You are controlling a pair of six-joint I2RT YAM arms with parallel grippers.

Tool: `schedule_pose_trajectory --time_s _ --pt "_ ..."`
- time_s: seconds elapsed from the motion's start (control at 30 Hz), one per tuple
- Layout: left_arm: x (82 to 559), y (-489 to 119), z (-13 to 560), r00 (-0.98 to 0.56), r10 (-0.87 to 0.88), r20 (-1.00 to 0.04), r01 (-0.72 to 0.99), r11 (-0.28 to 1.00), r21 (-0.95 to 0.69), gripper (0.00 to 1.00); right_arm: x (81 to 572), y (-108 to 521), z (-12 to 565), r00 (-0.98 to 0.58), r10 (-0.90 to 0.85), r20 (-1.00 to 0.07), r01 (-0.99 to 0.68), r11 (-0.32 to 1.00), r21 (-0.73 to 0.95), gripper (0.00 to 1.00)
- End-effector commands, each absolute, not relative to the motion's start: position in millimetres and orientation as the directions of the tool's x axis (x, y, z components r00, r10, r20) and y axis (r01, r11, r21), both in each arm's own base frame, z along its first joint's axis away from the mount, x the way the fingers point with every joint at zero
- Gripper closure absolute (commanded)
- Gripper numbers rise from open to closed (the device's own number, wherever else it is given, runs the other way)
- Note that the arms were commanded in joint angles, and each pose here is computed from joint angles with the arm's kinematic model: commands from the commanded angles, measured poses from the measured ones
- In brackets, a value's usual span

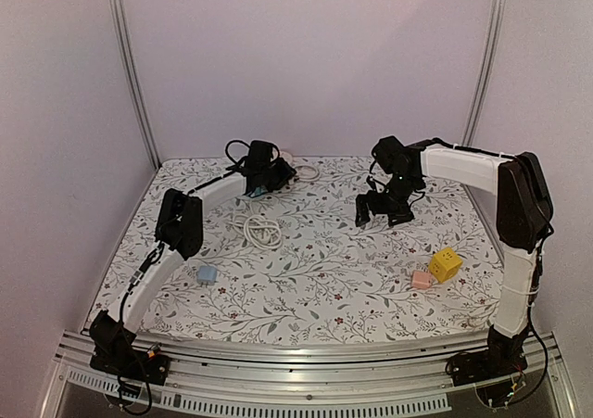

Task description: Insert the plug

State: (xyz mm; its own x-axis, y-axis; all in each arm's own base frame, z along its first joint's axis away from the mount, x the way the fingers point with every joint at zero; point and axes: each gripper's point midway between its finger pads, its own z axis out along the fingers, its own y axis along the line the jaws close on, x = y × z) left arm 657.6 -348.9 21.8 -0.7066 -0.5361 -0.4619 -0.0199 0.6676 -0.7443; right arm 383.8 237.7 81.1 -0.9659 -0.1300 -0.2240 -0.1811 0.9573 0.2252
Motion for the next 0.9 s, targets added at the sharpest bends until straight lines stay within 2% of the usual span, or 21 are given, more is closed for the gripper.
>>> schedule_pose_trajectory --time_s 0.0,0.33,0.53,0.7,0.87 --pt "620.1 -351.8 4.6 -0.795 -0.371 -0.481 -0.022 0.809 -0.588 0.72 386.5 237.3 82.5 -0.969 -0.116 -0.216 -0.166 0.959 0.230 0.01" --pt "611.1 -345.0 10.4 -0.803 -0.305 -0.512 -0.002 0.861 -0.509 0.98 384.0 238.2 84.3 -0.972 -0.101 -0.214 -0.153 0.957 0.247 0.01" --pt "596.7 -363.2 22.7 -0.816 -0.233 -0.529 0.075 0.865 -0.495 1.00 385.1 238.8 88.2 -0.970 -0.094 -0.225 -0.151 0.956 0.251 0.01" --pt "579.9 -378.1 57.2 -0.805 -0.155 -0.573 0.163 0.870 -0.464 1.00 388.7 240.5 93.4 -0.967 -0.080 -0.244 -0.145 0.954 0.262 0.01" --pt "553.5 -385.1 76.4 -0.823 -0.107 -0.558 0.195 0.869 -0.454 1.00 395.4 241.4 99.4 -0.962 -0.054 -0.269 -0.128 0.955 0.266 0.01"
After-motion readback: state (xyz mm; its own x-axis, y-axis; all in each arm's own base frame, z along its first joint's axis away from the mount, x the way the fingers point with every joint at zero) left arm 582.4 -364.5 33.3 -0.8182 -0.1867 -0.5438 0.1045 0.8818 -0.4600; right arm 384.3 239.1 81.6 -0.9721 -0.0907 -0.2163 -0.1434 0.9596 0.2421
